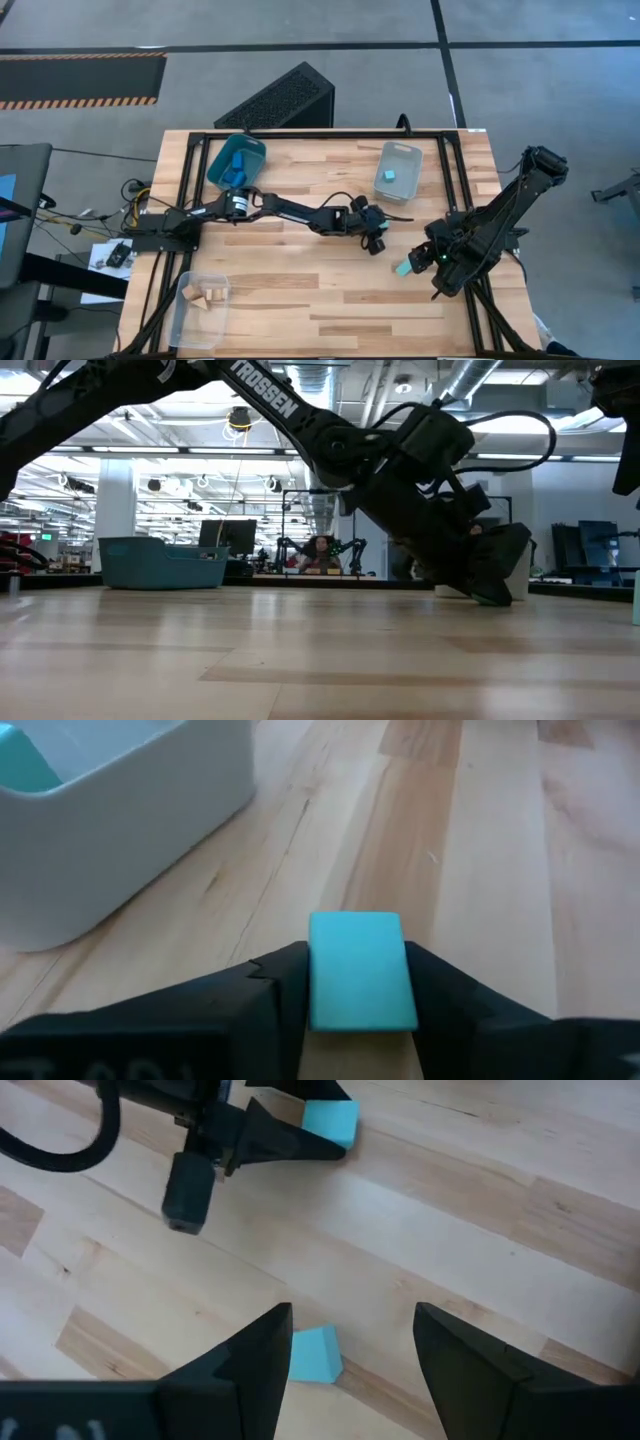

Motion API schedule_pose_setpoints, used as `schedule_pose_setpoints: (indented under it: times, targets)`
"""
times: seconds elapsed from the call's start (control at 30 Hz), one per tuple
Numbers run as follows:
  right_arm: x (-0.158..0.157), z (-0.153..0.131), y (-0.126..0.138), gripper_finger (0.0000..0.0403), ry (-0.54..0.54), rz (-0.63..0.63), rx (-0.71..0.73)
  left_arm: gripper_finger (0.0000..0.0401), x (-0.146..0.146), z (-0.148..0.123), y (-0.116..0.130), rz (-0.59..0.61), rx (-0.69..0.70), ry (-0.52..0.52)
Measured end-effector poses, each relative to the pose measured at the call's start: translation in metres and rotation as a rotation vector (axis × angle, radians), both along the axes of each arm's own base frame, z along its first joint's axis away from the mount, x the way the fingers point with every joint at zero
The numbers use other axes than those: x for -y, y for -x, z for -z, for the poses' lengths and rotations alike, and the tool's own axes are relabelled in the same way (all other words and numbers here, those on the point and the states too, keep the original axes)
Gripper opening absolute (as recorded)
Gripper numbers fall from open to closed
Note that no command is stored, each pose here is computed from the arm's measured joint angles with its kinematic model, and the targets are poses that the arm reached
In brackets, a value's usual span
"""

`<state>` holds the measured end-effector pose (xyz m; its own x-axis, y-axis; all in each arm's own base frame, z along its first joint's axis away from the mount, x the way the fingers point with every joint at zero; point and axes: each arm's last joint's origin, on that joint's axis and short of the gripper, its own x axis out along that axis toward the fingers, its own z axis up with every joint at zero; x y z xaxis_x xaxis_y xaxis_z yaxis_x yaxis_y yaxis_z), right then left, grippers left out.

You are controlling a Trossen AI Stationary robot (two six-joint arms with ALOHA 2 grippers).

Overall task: Sort & place blocks by color
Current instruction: Put the top light blue block into the gray bin

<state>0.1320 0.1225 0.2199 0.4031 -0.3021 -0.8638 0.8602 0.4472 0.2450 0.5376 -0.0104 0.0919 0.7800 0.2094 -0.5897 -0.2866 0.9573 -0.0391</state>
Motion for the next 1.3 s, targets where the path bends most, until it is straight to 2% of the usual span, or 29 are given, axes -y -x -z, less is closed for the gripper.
schedule_pose_setpoints:
  times: [0.23, 0.4, 0.73, 1.0, 1.3]
  targets:
    - [-0.001, 0.000, 0.000, 0.0232, -0.003, -0.002, 0.003, 0.0107, 0.001, -0.020, 0.007, 0.043, -0.067, -0.054]
    - [-0.002, 0.000, 0.001, 0.0232, 0.001, -0.012, 0.015, 0.0114, -0.003, -0.047, 0.014, 0.070, -0.104, -0.107]
    - [-0.005, -0.001, 0.002, 0.0232, 0.017, -0.032, 0.047, 0.0110, -0.016, -0.101, 0.023, 0.095, -0.037, -0.116]
    - [-0.002, -0.001, -0.003, 0.0232, 0.013, 0.000, 0.070, 0.0112, -0.047, -0.145, 0.035, 0.120, 0.018, -0.179]
    - [0.009, -0.002, -0.022, 0.0232, -0.036, 0.115, 0.135, 0.0113, -0.105, -0.144, 0.042, 0.160, 0.023, -0.133]
